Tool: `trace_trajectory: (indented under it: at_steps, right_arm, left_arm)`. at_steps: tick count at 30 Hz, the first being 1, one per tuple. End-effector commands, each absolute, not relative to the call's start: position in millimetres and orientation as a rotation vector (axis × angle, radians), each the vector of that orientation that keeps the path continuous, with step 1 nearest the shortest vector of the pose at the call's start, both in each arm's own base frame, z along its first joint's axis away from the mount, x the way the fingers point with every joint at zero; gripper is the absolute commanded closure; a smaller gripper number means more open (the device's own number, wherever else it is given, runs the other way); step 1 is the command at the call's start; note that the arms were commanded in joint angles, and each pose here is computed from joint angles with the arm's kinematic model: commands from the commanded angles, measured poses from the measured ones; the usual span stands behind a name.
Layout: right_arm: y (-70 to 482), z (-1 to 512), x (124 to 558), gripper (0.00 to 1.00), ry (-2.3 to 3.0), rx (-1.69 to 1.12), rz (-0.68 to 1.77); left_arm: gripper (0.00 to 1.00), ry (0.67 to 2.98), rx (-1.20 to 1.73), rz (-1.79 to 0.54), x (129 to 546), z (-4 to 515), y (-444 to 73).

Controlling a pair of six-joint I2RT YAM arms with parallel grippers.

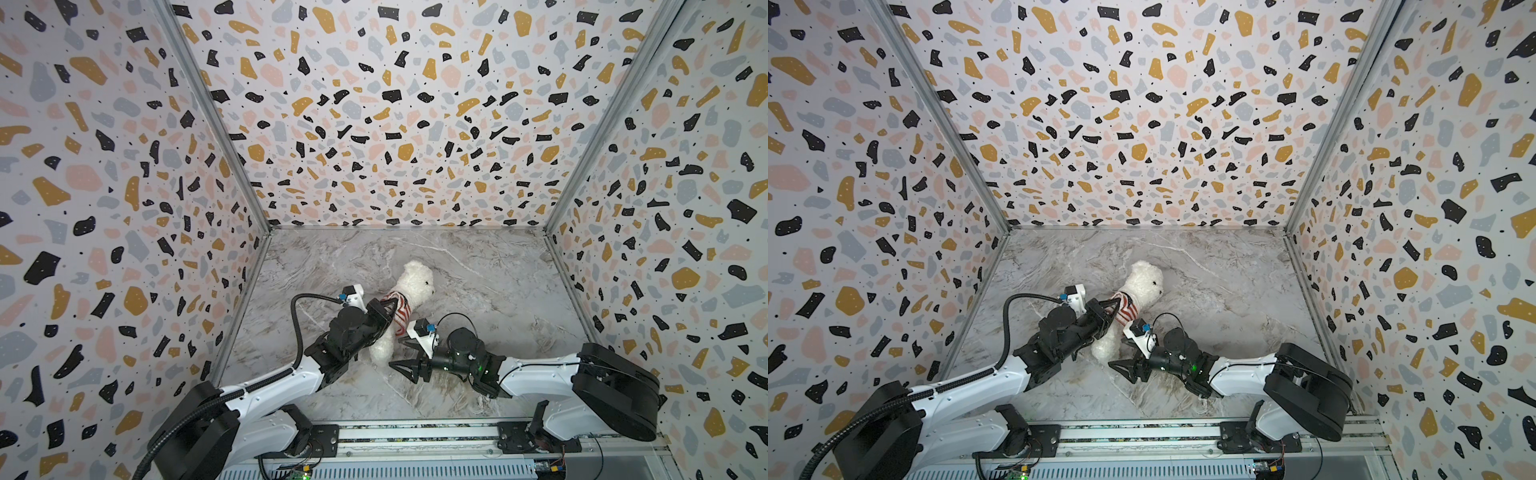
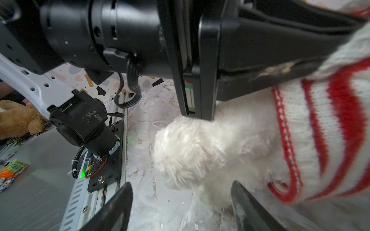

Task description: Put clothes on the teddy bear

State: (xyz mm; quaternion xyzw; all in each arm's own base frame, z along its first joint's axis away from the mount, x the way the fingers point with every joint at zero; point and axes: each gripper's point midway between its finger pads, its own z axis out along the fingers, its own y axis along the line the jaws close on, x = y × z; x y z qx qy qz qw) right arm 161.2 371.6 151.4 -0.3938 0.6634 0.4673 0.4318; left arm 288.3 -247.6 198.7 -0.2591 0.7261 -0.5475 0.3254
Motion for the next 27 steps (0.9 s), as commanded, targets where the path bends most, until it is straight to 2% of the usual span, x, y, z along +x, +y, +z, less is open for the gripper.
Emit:
trace_trajectory:
  at_steps: [1,6,20,27]
  right_arm:
    - [386,177,164,0.27,1.557,-0.956,1.224]
    - [394,173,170,0.35,1.559,-0.944,1.238]
    - [365,154,194,0.98,1.661,-0.856,1.103]
    - [311,140,218,1.00,1.771,-0.773,0.876]
  left_arm:
    - [1.00,1.769,-0.656,-1.535,294,237,-254]
    - [1.00,1.766,-0.664,-1.537,294,238,-255]
    - [1.00,1.750,-0.661,-1.551,290,241,-252]
    - [1.00,1.727,-0.670,-1.551,288,242,-245]
